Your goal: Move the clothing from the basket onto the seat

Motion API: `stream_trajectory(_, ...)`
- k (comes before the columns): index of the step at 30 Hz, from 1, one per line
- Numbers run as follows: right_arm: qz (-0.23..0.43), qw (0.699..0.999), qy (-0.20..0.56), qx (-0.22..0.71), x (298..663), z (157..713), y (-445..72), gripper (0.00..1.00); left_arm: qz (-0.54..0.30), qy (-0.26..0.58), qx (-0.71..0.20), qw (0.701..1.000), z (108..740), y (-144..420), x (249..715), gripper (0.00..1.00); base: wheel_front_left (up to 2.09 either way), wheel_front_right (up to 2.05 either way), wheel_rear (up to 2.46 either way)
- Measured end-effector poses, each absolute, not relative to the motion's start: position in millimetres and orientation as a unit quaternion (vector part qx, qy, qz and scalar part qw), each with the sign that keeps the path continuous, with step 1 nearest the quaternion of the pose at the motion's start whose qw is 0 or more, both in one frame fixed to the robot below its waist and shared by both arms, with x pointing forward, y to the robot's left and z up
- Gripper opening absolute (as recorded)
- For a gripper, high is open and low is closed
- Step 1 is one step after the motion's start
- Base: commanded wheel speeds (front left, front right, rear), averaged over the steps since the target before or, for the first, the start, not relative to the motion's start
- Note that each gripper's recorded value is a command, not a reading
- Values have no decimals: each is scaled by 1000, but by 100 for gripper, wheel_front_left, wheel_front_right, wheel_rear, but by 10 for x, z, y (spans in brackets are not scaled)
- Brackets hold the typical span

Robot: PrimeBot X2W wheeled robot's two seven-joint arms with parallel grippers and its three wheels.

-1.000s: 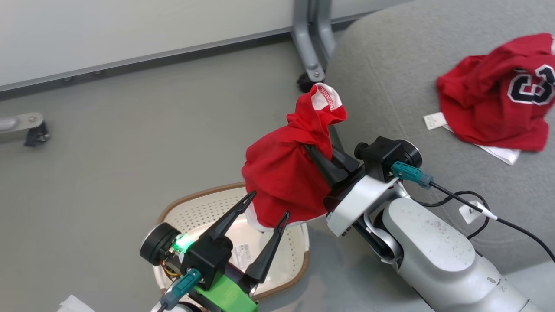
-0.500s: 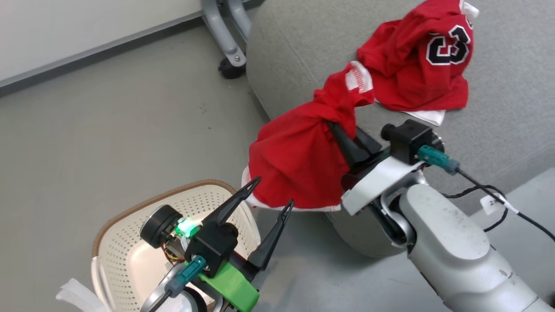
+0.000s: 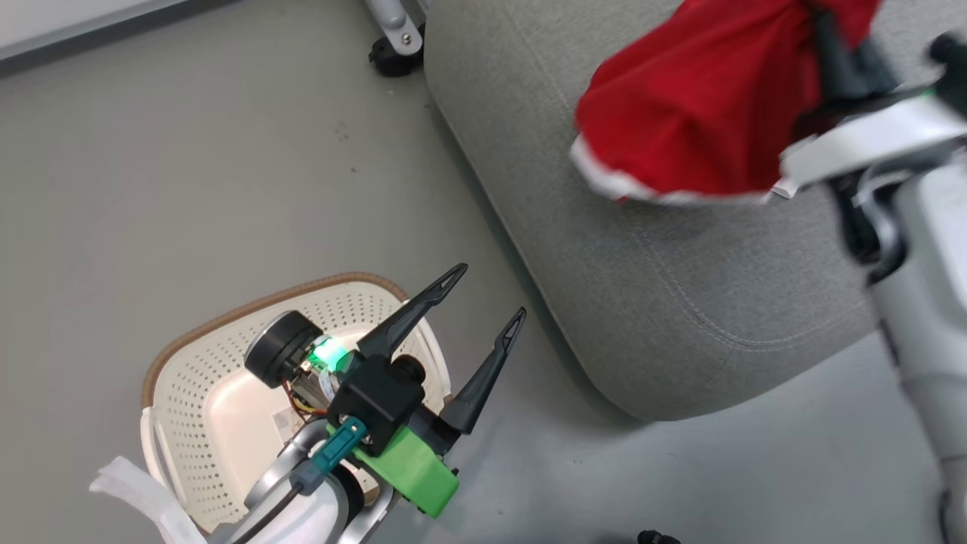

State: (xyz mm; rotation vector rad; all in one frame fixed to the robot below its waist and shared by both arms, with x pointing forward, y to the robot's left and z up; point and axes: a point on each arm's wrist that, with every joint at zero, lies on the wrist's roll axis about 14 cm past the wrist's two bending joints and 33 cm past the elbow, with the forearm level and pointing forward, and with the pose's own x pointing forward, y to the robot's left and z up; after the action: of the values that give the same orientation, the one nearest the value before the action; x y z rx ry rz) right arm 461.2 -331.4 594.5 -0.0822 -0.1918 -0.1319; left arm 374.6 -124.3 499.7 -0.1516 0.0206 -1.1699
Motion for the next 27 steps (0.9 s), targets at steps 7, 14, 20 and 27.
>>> stream_trajectory(7,-127,977,-145,-89,4887,6517,-3947,0,-527,-2,-74,847,4960,-1103,3937,100,0,0,0)
stream_trajectory(14,-182,969,-125,-114,5100,6505,-4450,0,-511,-6,-75,856,4832,-1011,4142,100,0,0,0)
stream_trajectory(20,-206,974,-13,-91,5243,5557,-4596,0,-505,4,-80,859,4619,-976,4293,100,0,0,0)
stream_trajectory(27,-227,968,97,-42,5147,4520,-4571,20,-501,29,-85,861,4331,-929,4374,100,0,0,0)
